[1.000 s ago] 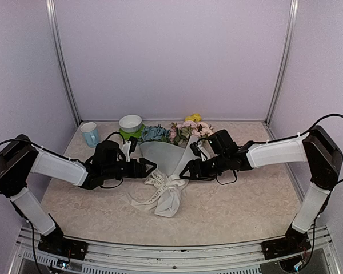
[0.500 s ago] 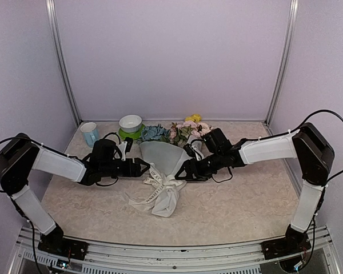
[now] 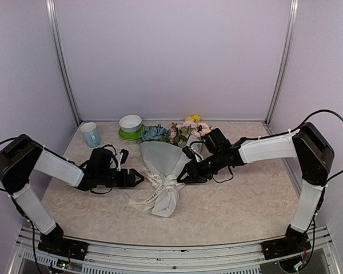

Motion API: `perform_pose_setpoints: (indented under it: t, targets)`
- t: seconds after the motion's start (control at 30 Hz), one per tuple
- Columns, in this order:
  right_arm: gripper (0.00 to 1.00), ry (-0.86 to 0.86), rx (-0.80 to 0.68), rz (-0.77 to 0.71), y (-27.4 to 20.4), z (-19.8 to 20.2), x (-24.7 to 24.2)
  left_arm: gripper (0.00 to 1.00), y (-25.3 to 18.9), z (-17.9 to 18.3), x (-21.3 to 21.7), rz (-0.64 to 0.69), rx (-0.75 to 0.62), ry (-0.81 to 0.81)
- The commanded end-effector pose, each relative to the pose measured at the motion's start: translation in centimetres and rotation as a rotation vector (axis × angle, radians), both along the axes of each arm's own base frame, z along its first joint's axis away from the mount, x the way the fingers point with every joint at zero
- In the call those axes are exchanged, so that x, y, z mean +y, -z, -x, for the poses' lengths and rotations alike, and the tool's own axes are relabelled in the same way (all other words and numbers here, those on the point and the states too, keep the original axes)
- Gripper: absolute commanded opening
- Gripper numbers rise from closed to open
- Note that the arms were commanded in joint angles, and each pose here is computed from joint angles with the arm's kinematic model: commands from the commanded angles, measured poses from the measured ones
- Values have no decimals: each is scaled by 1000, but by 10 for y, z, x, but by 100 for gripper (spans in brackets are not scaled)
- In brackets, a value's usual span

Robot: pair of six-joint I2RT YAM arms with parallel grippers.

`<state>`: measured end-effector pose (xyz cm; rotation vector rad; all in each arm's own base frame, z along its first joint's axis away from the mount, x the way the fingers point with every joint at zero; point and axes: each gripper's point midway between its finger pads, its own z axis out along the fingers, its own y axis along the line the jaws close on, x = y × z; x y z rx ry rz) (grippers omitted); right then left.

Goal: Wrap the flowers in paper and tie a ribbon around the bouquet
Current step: Adjust the half-tied ribbon on the folded bouquet.

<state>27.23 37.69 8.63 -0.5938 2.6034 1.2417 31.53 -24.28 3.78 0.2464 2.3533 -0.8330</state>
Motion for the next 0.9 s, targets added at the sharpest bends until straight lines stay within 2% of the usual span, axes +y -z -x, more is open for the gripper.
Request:
perform_pose_setpoints:
  t: [0.0,0.13,0.2,0.27,0.37,0.47,0.63,0.7,0.87]
  targets:
    - [45,-8,-11,-12,1,0,4,86,-9,-13,-7,96,-4,-12]
    - [47,1,-12,-3,3,-1,2,88,-32,-17,1,147,-47,-43]
    - [47,7,-13,3,5,-1,1,98,-46,-18,0,216,-39,-56]
    - [53,8,-8,3,7,-2,1,99,-51,-16,-19,250,22,1]
    - [62,17,-7,6,5,-5,2,99,-29,-17,-37,166,170,-1]
    - [70,37,-15,-11,-4,-10,5,99,-8,-11,-41,197,300,-19]
    - [73,81,16,-28,-7,-15,9,98,0,-10,-57,230,331,3]
    - [69,76,36,-32,-4,-17,14,92,2,-9,-61,231,341,14]
    - [51,71,73,6,2,-15,12,45,-6,-7,-58,296,325,13]
